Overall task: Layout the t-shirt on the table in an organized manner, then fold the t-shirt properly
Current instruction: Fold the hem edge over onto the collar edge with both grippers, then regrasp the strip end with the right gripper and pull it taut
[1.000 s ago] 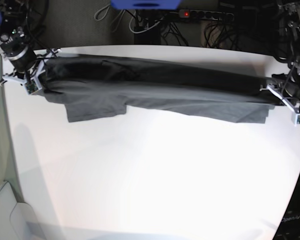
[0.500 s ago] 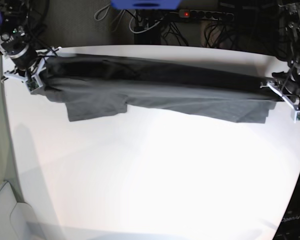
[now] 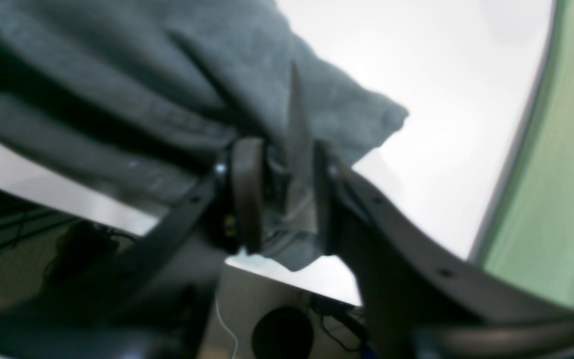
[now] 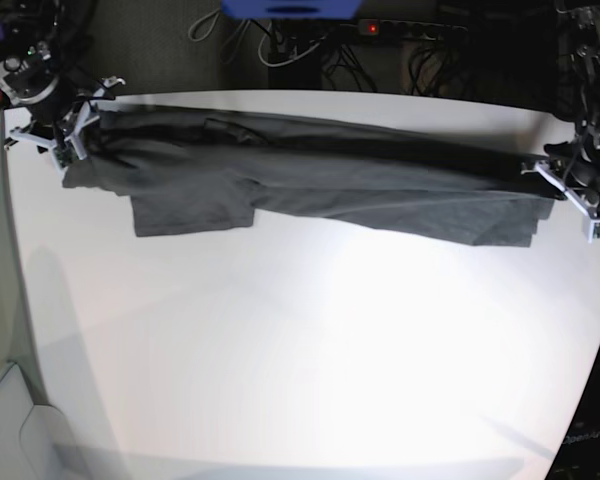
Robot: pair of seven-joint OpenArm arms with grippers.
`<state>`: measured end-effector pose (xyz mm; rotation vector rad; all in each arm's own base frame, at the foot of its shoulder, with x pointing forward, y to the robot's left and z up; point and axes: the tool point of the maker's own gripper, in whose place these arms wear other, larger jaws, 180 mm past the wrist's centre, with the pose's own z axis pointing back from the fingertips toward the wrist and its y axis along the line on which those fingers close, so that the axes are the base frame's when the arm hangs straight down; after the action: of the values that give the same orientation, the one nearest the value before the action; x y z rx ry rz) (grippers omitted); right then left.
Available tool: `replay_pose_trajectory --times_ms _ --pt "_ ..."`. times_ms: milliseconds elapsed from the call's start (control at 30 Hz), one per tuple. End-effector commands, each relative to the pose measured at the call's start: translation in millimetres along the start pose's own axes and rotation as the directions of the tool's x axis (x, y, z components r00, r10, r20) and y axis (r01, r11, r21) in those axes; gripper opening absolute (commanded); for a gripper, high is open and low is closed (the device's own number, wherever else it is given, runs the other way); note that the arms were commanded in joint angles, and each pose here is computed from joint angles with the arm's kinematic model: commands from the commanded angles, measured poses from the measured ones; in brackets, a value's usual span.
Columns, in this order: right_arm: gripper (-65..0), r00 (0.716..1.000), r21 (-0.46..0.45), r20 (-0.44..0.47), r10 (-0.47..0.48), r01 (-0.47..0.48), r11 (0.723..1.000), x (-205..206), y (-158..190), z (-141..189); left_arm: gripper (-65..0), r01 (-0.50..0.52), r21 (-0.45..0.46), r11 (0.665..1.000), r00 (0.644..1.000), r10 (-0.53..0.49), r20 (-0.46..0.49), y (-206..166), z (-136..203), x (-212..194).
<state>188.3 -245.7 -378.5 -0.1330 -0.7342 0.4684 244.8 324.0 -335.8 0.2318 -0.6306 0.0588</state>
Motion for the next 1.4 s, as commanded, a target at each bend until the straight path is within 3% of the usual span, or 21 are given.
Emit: replay_pose_trajectory --times_ms 0,100,167,367,533,733,800,933,1033,1200,1367 --pt "-42.9 1.0 -0.024 0.019 0.012 -0.011 1.0 3 -9 7 -45.8 0.012 0.022 1.0 0.999 -0.013 0.041 6 5 13" --pt "-38.3 1.0 -0.025 0.015 0.015 -0.015 1.0 1 -9 9 -37.2 0.012 0.018 1.0 0.999 -0.013 0.04 5 6 12" --pt "-37.7 1.0 -0.028 0.017 0.02 -0.02 0.999 2 -10 10 -35.2 0.028 0.01 1.0 0.999 -0.028 0.042 4 6 13" --pt "-37.4 0.999 -0.096 0.038 0.025 -0.022 0.995 11 -30 24 -34.7 0.166 -0.051 0.985 0.986 -0.164 0.034 -6 6 9" --pt "-37.3 0.999 -0.136 0.039 0.033 -0.028 0.99 13 -44 29 -34.7 0.172 -0.043 0.984 0.985 -0.17 0.039 -3 8 11" --pt "-37.3 0.998 -0.175 0.057 0.025 -0.015 0.985 19 -56 30 -33.6 0.097 0.011 0.995 0.993 -0.097 0.066 23 9 20" --pt "-37.3 0.997 -0.176 0.068 0.025 -0.013 0.984 23 -57 29 -28.3 0.076 0.01 0.997 0.994 -0.077 0.075 24 5 28" --pt "-37.3 0.997 -0.177 0.079 0.026 -0.012 0.984 27 -57 28 -10.4 0.043 -0.02 0.999 0.996 -0.042 0.078 14 -1 29" --pt "-37.3 0.994 -0.189 0.103 0.028 -0.008 0.982 36 -62 26 -0.2 0.087 -0.063 0.994 0.994 -0.083 0.071 -7 -6 28" --pt "-37.3 0.991 -0.209 0.128 0.03 -0.003 0.978 49 -70 23 0.0 0.067 -0.107 0.992 0.997 -0.061 0.056 -26 -11 18" --pt "-37.3 0.997 -0.252 0.076 0.009 0.011 0.968 58 -89 16 0.0 0.046 -0.118 0.992 0.998 -0.04 0.054 -31 -12 16"
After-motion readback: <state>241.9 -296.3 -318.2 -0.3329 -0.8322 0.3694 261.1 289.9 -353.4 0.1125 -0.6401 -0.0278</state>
